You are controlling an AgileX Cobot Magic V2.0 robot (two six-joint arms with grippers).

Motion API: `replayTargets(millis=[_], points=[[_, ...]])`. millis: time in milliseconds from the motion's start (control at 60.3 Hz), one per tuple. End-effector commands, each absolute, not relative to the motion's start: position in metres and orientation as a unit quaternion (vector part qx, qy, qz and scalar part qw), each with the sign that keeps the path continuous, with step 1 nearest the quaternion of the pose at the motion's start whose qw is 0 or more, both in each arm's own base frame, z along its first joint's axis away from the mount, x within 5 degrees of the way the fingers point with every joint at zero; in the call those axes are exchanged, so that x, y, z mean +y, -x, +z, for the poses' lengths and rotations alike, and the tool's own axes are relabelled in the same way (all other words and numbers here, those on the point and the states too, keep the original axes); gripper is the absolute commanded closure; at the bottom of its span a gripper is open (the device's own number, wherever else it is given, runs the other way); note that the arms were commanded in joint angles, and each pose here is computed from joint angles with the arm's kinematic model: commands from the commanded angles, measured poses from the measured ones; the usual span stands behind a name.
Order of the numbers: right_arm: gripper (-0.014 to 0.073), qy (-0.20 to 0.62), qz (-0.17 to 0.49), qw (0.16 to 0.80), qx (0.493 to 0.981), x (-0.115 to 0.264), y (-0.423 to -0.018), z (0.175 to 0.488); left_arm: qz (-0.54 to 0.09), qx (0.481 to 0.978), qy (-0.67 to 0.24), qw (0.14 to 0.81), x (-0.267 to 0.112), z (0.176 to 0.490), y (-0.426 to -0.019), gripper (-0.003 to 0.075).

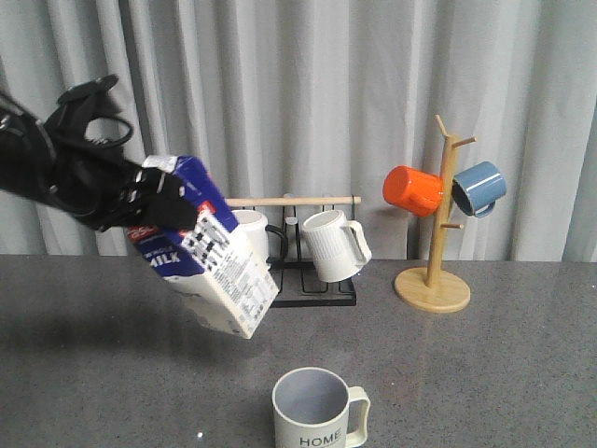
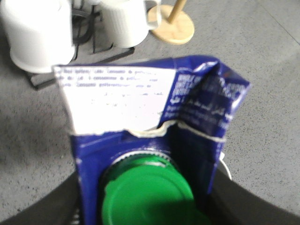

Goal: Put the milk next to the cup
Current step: 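Lift the milk carton with the left gripper and carry it toward the mug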

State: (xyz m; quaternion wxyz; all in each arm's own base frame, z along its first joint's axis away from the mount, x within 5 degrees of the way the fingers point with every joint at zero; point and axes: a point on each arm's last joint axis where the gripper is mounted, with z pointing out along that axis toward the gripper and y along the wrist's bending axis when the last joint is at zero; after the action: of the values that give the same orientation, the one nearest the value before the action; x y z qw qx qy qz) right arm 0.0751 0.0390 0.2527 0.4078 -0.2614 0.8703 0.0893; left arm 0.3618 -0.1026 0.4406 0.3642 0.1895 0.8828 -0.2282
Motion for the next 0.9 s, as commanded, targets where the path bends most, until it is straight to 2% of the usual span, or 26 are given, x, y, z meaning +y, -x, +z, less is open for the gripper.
replayTargets(millis=[0,133,398,530,878], points=[[0.0599,0.255,0.089,0.444,0.854,0.04,-0.08,0.265,-0.208,0.88,-0.183,0.385,-0.109,0.463,-0.355,0.0691],[0.0599,0.255,0.089,0.444,0.854,0.04,-0.08,0.265,-0.191,0.9,-0.185,0.345,-0.117,0.446,-0.362,0.0691],[0.0599,0.255,0.089,0.444,0.854,0.04,-0.08,0.265,-0.201,0.91,-0.204,0.299,-0.148,0.418,-0.373,0.0691],[0.0599,0.256,0.089,0.442,0.855,0.04,-0.079,0.265,-0.176,0.921,-0.202,0.283,-0.154,0.402,-0.381,0.0691],[0.0599,0.256,0.089,0.44,0.856,0.04,-0.079,0.264,-0.171,0.924,-0.208,0.271,-0.162,0.392,-0.384,0.0689]])
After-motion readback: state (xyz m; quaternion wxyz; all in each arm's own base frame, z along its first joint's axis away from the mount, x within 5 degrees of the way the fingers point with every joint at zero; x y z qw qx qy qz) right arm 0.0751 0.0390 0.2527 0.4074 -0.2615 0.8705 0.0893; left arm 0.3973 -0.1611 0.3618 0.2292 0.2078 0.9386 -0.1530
